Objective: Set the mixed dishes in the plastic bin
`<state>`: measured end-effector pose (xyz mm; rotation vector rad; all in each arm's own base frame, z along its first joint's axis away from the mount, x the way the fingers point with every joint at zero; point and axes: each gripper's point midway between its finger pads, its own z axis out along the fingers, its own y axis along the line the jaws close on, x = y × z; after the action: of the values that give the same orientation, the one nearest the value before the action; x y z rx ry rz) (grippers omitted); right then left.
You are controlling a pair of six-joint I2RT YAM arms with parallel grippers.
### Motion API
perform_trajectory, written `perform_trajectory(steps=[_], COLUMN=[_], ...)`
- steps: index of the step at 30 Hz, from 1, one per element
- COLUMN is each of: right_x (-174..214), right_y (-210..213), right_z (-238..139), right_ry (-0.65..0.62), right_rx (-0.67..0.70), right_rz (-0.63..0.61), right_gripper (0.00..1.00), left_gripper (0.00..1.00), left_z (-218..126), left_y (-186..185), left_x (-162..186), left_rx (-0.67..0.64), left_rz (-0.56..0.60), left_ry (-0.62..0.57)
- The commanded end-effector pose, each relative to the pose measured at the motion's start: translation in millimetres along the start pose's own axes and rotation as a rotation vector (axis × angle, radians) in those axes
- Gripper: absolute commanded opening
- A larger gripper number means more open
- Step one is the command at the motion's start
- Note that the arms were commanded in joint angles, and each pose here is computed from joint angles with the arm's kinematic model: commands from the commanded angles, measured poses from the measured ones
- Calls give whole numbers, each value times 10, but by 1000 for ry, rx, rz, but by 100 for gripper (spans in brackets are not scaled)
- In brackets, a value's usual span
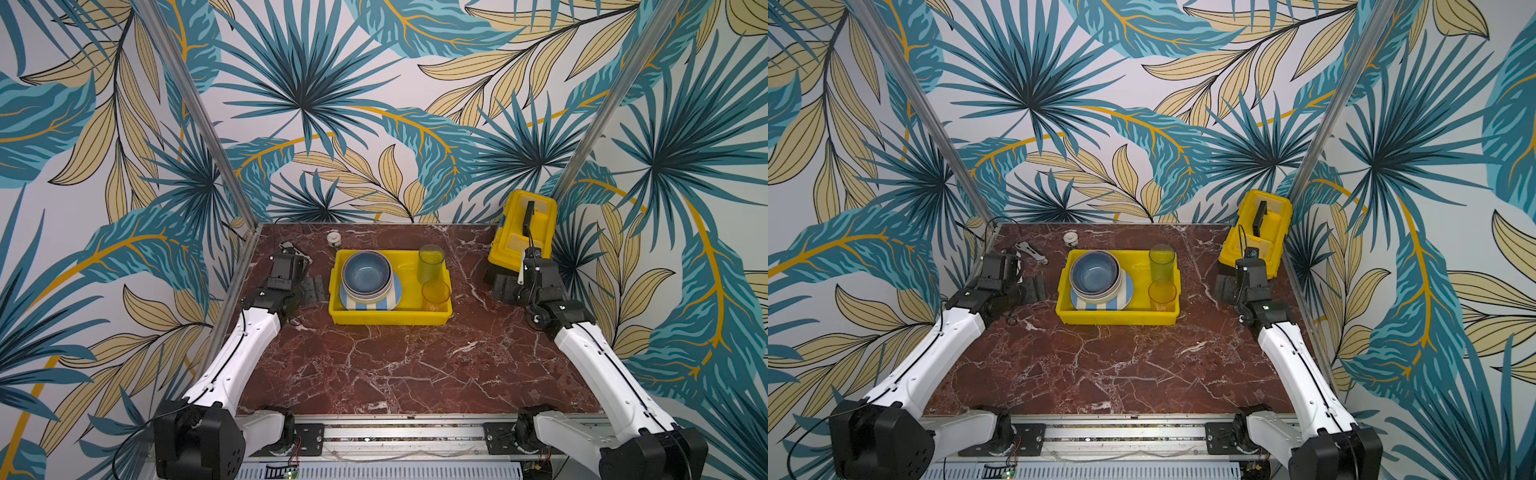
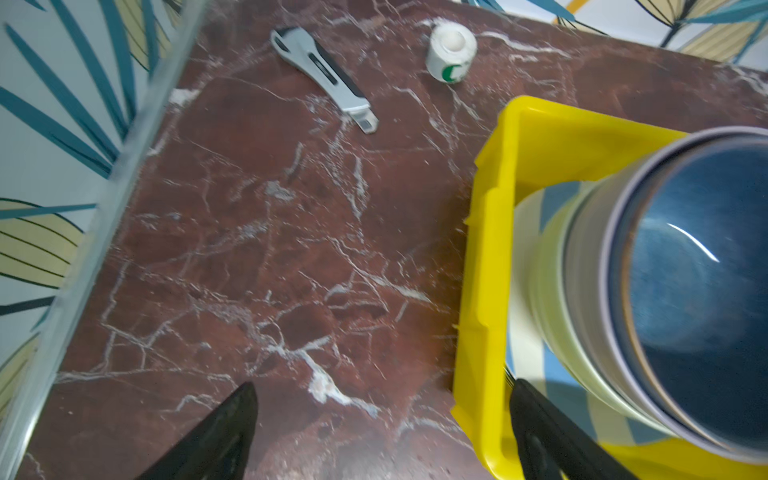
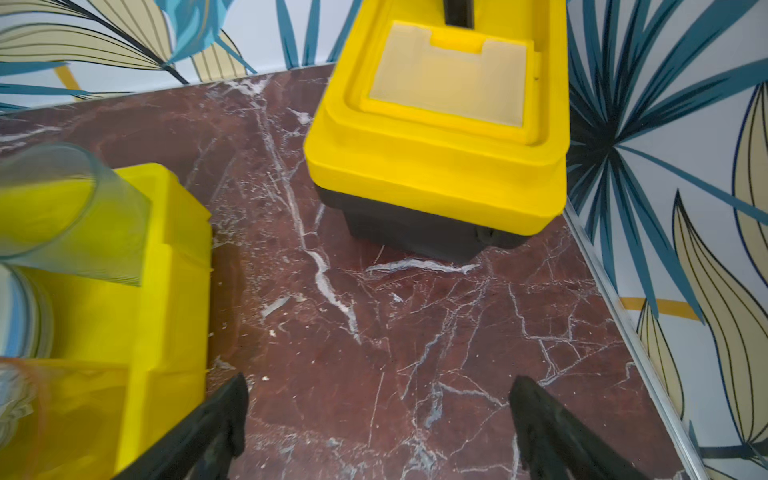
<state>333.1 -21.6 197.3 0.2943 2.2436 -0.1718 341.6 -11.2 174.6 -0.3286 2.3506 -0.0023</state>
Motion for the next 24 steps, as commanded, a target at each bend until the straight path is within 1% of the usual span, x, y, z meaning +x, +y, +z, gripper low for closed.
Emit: perform_trajectory(steps=[1,2,5,7,9,11,13,17,20,22,24], right_x=[-84,-120,-35,7,69,104,118,117,122,121,197], right_y=[-207,-247,-284,-274,-278,-286,-274,-233,-221,-172,-115], right_z=[137,177,341,451,578,692,775,830,832,816,864], right_ry=[-118,-154,-200,-237,-239,-238,-256,-324,-380,-429,-451], right_rx=[85,99,103,99,107,120,119,93,77,37,2], right_rz=[31,50,72,72,57,45,32,44,54,55,44], right_gripper=[100,100,100,100,100,100,100,100,100,100,100], left_gripper=[100,100,99,100,99,100,99,100,100,100,100], left_z=[-77,-96,-160,-141,-48,123,289,398,477,516,585], left_y=[203,244,388,472,532,553,528,452,365,327,321], left_x=[-355,-376,-364,-285,-205,-118,-57,-69,-138,-192,-203], left_rx=[-76,-81,-112,-145,-188,-222,-226,-179,-158,-159,-161], left_rz=[-70,-80,-94,-69,-18,25,52,33,75,112,126], left_ry=[-281,-351,-520,-579,-596,-549,-509,-561,-566,-583,-600])
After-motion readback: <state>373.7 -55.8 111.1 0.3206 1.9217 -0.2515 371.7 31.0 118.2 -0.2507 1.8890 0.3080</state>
